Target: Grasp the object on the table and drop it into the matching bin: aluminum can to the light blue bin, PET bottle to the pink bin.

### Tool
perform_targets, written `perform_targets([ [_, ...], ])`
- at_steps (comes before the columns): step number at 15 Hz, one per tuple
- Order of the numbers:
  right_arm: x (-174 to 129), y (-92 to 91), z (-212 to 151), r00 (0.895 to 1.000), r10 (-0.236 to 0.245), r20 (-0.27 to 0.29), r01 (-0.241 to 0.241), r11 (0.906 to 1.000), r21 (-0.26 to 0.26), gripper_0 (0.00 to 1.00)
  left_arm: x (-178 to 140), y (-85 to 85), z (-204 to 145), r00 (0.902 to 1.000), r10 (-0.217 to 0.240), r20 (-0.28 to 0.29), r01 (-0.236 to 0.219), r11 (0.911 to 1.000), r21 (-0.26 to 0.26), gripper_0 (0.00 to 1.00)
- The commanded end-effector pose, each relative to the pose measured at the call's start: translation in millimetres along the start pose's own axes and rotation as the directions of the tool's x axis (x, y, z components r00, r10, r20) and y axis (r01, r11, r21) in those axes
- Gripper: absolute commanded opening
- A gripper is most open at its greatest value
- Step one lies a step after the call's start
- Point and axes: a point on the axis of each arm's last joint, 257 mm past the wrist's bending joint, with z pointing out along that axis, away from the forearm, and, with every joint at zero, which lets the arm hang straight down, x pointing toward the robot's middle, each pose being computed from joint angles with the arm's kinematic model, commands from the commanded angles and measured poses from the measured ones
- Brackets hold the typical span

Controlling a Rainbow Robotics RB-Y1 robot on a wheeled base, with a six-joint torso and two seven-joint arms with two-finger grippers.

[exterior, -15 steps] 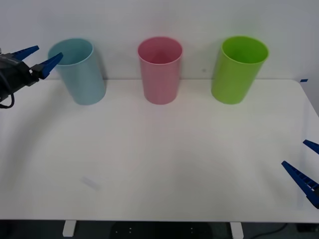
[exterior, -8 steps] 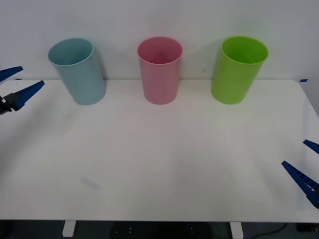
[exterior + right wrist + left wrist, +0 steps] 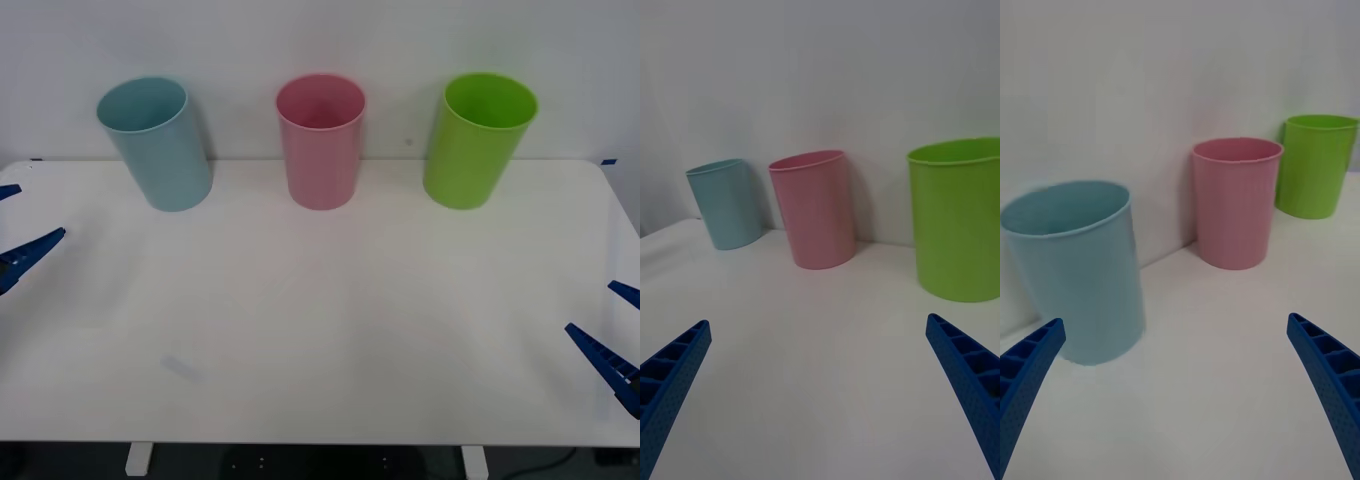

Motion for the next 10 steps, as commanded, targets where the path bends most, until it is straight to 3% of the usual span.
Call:
perform_targets([
  [1,0,0.0,0,1.000,0.000,0.000,0.000,1.0000,0.000,1.00,13,-18.1,-13,0.9991,0.010,-0.040,-0.009,0.9997,0.022,1.00],
  [4,0,0.0,0,1.000,0.000,0.000,0.000,1.0000,0.000,1.00,27,-40.4,-22,0.9979,-0.006,-0.065,0.010,0.9986,0.052,1.00],
  [10,0,0.0,0,1.000,0.000,0.000,0.000,1.0000,0.000,1.00,41,-76.6,-15,0.9985,-0.038,-0.040,0.041,0.9962,0.076,1.00],
])
